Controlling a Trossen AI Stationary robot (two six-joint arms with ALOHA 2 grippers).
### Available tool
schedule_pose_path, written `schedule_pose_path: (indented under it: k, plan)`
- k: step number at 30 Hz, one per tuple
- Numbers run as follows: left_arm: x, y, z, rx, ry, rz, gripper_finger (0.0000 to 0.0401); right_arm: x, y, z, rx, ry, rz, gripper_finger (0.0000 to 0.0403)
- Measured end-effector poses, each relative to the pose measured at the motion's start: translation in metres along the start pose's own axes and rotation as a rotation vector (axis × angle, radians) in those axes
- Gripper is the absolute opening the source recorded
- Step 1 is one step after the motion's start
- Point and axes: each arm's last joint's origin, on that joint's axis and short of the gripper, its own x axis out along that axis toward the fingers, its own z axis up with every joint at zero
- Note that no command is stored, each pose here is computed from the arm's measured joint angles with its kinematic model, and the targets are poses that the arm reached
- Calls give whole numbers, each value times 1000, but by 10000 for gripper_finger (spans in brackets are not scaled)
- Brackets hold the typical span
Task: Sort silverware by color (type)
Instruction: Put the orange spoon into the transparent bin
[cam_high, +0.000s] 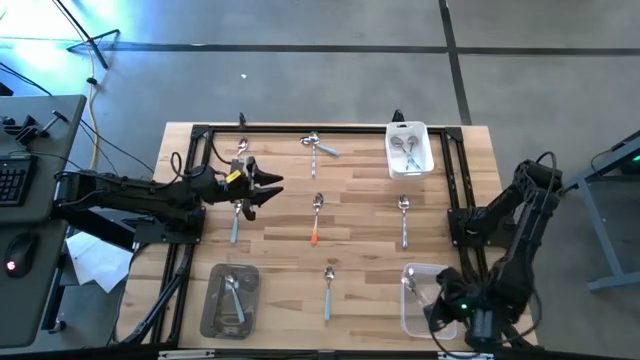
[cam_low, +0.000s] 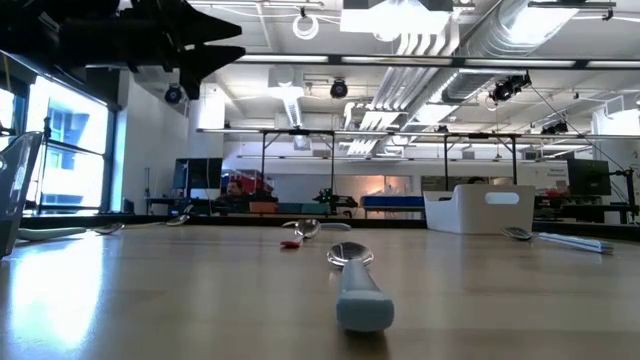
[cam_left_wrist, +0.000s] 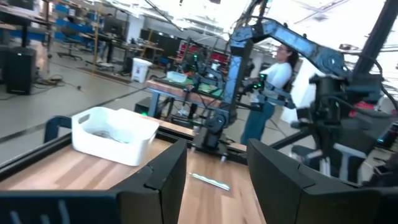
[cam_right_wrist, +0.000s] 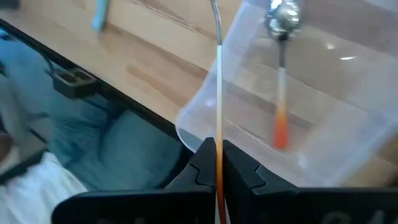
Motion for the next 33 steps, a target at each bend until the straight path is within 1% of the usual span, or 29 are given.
schedule_pose_path:
  k: [4,8,11,16,21,28,33]
  plan:
    - [0,-6,-2,-4,9,-32,156,-12,4,0,-36,-18,-46,0]
    - [0,-12,-3,6,18,-62,156,0,0,3,-19,31,-114,0]
    - [0,-16,-4,34,22,-83,156,12,-1,4,2,59,-97,0]
    - [-1,-20,-6,32,28,-108,156,32,-6,8,30,70,-77,0]
    - [-1,-22,-6,31,32,-118,156,51,-16,13,50,81,-100,0]
    - [-1,-21,-9,32,62,-110,156,64,-24,18,62,103,-123,1]
    - [-1,-21,-9,33,64,-109,156,64,-25,18,53,100,-125,22]
